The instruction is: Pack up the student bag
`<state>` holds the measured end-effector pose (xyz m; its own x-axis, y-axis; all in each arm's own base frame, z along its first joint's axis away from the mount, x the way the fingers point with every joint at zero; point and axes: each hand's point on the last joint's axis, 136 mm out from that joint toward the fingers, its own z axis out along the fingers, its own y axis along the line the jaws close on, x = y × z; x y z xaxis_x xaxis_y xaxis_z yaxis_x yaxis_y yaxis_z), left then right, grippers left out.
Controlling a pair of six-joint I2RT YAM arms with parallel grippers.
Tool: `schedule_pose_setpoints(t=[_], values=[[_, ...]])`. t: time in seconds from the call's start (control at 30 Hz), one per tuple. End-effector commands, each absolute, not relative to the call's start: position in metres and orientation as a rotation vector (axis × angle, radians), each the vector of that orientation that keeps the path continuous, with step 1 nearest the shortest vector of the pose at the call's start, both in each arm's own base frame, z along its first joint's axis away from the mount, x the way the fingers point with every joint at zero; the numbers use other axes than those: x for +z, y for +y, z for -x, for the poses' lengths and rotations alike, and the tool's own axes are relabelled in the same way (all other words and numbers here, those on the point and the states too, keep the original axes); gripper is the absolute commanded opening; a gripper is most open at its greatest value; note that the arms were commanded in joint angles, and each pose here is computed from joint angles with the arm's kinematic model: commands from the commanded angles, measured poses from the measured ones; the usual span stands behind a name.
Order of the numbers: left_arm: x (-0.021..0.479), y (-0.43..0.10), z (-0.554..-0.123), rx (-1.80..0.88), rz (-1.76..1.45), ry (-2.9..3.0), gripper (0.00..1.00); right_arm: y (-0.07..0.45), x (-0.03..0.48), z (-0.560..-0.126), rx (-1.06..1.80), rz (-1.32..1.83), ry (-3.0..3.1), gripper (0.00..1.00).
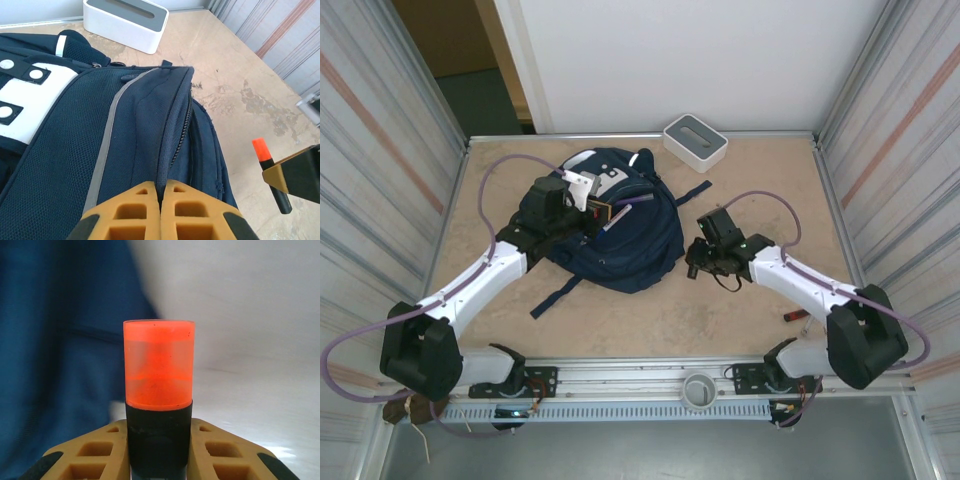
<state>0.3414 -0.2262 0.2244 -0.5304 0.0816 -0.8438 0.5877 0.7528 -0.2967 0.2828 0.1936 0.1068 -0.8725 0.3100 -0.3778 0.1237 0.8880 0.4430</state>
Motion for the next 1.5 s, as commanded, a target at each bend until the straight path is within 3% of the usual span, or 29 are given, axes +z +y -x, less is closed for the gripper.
schedule_pose_setpoints(t=[0.0, 0.23, 0.4, 0.47, 0.57, 0.83, 0.97, 1.1, 1.2, 1.27, 1.37, 1.47], values=[[0.283, -0.244, -0.332, -0.802, -0.545, 1.870, 0.00, 0.251, 0.163, -0.300, 0.908, -0.274, 2.450, 0.20], [0.301, -0.258, -0.330, -0.849, -0.555, 1.833, 0.00, 0.315, 0.193, -0.338, 1.132, -0.327, 2.323, 0.23], [0.307, -0.257, -0.334, -0.836, -0.531, 1.828, 0.00, 0.335, 0.172, -0.367, 1.123, -0.408, 2.346, 0.43], [0.305, -0.256, -0.335, -0.828, -0.526, 1.835, 0.00, 0.331, 0.169, -0.367, 1.107, -0.384, 2.358, 0.53], [0.301, -0.254, -0.336, -0.813, -0.525, 1.840, 0.00, 0.319, 0.171, -0.354, 1.041, -0.290, 2.379, 0.59], [0.268, -0.254, -0.333, -0.786, -0.542, 1.909, 0.00, 0.254, 0.169, -0.309, 0.848, -0.171, 2.382, 0.59], [0.255, -0.252, -0.332, -0.763, -0.544, 1.943, 0.00, 0.219, 0.149, -0.321, 0.768, -0.308, 2.399, 0.59], [0.249, -0.254, -0.328, -0.755, -0.552, 1.953, 0.00, 0.230, 0.142, -0.344, 0.804, -0.312, 2.401, 0.59], [0.243, -0.255, -0.327, -0.752, -0.562, 1.970, 0.00, 0.245, 0.136, -0.361, 0.829, -0.284, 2.420, 0.55], [0.238, -0.256, -0.325, -0.744, -0.575, 1.982, 0.00, 0.253, 0.136, -0.368, 0.868, -0.266, 2.428, 0.47], [0.229, -0.255, -0.322, -0.708, -0.606, 1.996, 0.00, 0.255, 0.144, -0.370, 0.892, -0.241, 2.402, 0.21], [0.221, -0.255, -0.320, -0.687, -0.627, 2.002, 0.00, 0.250, 0.160, -0.368, 0.897, -0.218, 2.378, 0.05]])
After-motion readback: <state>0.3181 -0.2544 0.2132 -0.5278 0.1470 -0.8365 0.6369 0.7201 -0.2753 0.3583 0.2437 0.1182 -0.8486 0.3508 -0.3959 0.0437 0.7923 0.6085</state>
